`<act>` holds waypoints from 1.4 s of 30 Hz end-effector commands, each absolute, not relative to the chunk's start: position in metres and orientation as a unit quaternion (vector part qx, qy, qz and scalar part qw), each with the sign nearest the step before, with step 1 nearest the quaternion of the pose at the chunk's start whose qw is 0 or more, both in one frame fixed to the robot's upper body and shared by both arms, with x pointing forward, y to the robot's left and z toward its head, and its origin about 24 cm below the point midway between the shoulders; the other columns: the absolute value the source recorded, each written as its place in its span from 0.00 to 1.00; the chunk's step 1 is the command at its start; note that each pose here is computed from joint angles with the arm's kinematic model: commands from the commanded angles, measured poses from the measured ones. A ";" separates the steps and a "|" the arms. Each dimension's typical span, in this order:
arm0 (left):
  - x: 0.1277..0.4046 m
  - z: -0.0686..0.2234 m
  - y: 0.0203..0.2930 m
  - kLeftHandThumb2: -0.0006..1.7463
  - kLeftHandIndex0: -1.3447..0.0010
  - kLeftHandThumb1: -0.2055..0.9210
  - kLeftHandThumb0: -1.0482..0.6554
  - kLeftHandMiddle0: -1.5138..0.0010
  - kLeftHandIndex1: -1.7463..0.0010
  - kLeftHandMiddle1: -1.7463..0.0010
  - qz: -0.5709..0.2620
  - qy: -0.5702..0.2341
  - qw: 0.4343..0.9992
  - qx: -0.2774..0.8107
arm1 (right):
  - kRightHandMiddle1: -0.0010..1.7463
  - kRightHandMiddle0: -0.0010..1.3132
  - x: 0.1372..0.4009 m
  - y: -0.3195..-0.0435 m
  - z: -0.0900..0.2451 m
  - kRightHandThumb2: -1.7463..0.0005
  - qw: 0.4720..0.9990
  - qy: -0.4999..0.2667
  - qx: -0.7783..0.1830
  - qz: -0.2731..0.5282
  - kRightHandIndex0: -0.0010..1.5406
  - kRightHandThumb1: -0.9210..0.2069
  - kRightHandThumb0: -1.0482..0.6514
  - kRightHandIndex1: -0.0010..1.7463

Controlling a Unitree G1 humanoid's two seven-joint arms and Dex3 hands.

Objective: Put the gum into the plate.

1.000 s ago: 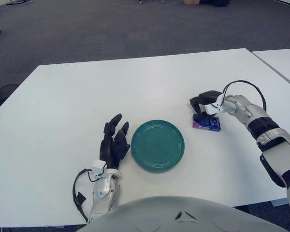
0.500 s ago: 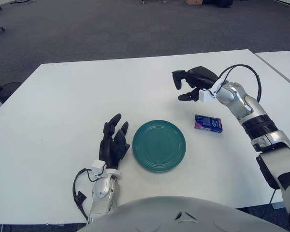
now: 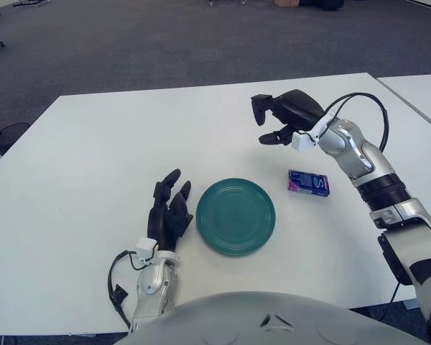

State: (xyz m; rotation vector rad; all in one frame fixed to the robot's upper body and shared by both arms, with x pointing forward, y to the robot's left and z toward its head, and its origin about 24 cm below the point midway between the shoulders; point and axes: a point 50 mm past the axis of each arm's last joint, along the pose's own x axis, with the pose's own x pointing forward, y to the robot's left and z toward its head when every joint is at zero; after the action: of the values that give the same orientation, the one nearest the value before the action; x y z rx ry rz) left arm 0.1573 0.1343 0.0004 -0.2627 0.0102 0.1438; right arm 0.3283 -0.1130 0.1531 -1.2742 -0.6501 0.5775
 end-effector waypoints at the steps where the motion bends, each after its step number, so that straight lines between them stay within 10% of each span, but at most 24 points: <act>1: 0.155 -0.006 0.133 0.45 0.95 1.00 0.17 0.63 0.51 0.98 0.072 0.025 0.988 -0.138 | 1.00 0.30 0.330 -0.115 0.152 0.47 0.717 -0.284 -0.584 0.253 0.59 0.26 0.38 1.00; 8: 0.155 -0.005 0.135 0.45 0.94 1.00 0.16 0.63 0.50 0.98 0.068 0.024 0.988 -0.134 | 0.83 0.11 0.320 -0.133 0.143 0.59 0.694 -0.227 -0.632 0.260 0.27 0.04 0.18 0.88; 20: 0.156 -0.005 0.136 0.46 0.94 1.00 0.15 0.64 0.50 0.98 0.066 0.024 0.989 -0.133 | 0.31 0.00 0.317 -0.146 0.142 0.54 0.637 -0.184 -0.704 0.253 0.15 0.00 0.03 0.08; 42: 0.157 -0.007 0.141 0.47 0.93 1.00 0.16 0.64 0.50 0.98 0.064 0.029 0.988 -0.140 | 0.05 0.00 0.306 -0.177 0.129 0.50 0.626 -0.111 -0.731 0.247 0.04 0.00 0.00 0.00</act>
State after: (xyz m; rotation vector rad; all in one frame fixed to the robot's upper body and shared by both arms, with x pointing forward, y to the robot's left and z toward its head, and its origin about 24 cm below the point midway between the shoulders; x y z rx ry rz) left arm 0.1592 0.1394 -0.0004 -0.2740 0.0129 0.1238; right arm 0.3085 -0.1690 0.1228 -1.6671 -0.2724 0.5871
